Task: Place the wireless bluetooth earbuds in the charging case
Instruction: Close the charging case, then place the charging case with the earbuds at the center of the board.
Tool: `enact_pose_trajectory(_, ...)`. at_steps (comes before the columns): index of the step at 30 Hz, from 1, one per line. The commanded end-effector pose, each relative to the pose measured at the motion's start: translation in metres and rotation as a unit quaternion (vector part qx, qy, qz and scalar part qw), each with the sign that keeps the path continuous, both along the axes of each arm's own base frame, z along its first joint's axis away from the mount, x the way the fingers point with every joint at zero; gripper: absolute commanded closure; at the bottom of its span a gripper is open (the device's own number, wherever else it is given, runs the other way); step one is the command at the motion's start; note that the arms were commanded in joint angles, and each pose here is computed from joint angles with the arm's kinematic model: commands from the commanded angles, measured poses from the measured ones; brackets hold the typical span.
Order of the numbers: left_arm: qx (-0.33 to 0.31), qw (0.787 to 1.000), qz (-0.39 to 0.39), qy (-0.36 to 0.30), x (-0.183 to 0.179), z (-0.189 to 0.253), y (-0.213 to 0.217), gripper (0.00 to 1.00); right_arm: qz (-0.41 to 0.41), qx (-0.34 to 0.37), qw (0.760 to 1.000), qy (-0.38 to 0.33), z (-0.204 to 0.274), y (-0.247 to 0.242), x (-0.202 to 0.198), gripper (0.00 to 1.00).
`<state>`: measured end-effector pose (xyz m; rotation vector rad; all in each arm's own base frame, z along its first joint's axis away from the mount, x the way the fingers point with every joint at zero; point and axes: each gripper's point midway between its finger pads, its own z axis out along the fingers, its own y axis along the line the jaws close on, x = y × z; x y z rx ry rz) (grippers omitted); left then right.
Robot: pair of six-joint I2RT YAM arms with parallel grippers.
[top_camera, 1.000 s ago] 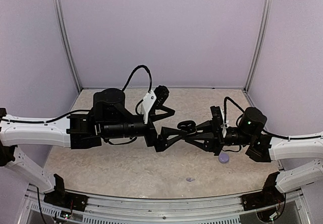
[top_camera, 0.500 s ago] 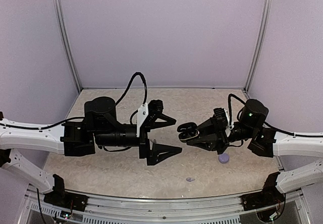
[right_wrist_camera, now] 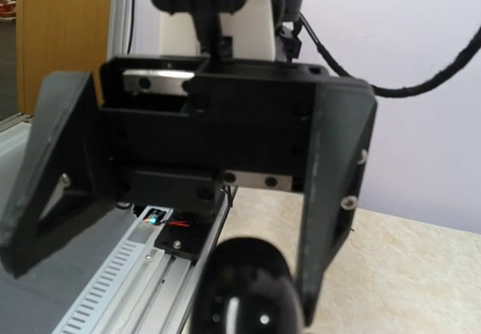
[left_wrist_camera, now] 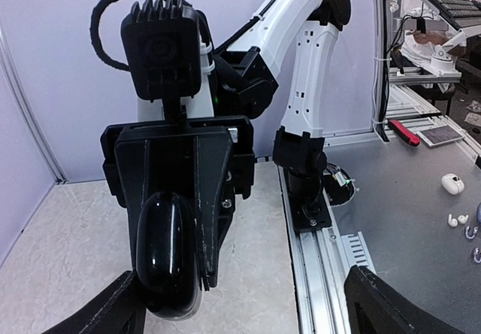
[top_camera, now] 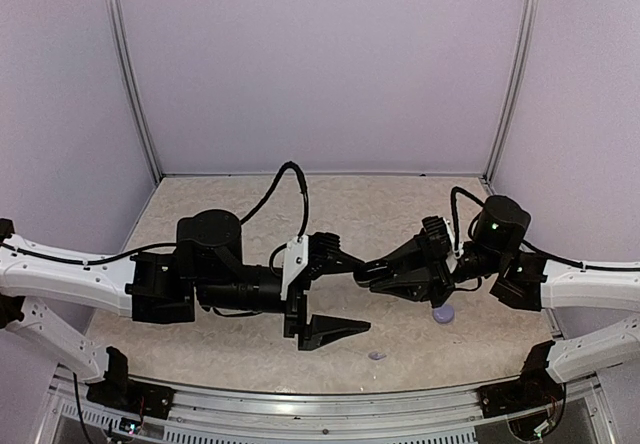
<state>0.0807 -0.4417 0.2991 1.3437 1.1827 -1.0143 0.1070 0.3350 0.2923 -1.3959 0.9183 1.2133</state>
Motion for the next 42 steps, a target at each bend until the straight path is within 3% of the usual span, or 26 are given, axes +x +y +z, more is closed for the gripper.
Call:
enact_pose_trajectory(1,-0.017,0.999,-0.004,-0.027,-0.005,0.011,-0.004,0.10,0.000,0.005,1.000,-0.003,0.007,0.003,0.000,1.00)
enact_pose_trajectory(9,-0.021,0.998,0.036,-0.046,0.003,0.009,0.002,0.08,-0.036,-0.006,0.998,0.041,-0.001,0.008,0.016,1.00)
enact_pose_trajectory(11,-0.037,0.996,0.076,-0.041,0.016,0.016,0.011,0.02,-0.069,-0.011,0.995,0.065,-0.003,0.008,0.031,1.00)
enact_pose_trajectory(17,-0.084,0.977,0.195,0.012,0.069,0.035,0.047,0.01,-0.152,-0.049,0.975,0.154,-0.020,0.003,0.087,1.00)
enact_pose_trajectory(27,-0.163,0.917,0.349,0.104,0.137,0.032,0.118,0.01,-0.248,-0.140,0.923,0.258,-0.065,0.014,0.191,1.00)
enact_pose_trajectory(33,-0.139,0.866,0.455,0.156,0.177,0.013,0.145,0.01,-0.275,-0.185,0.893,0.304,-0.101,0.035,0.253,1.00)
enact_pose_trajectory(42,-0.140,0.845,0.488,0.172,0.179,-0.002,0.168,0.01,-0.316,-0.242,0.855,0.331,-0.165,0.050,0.324,0.98)
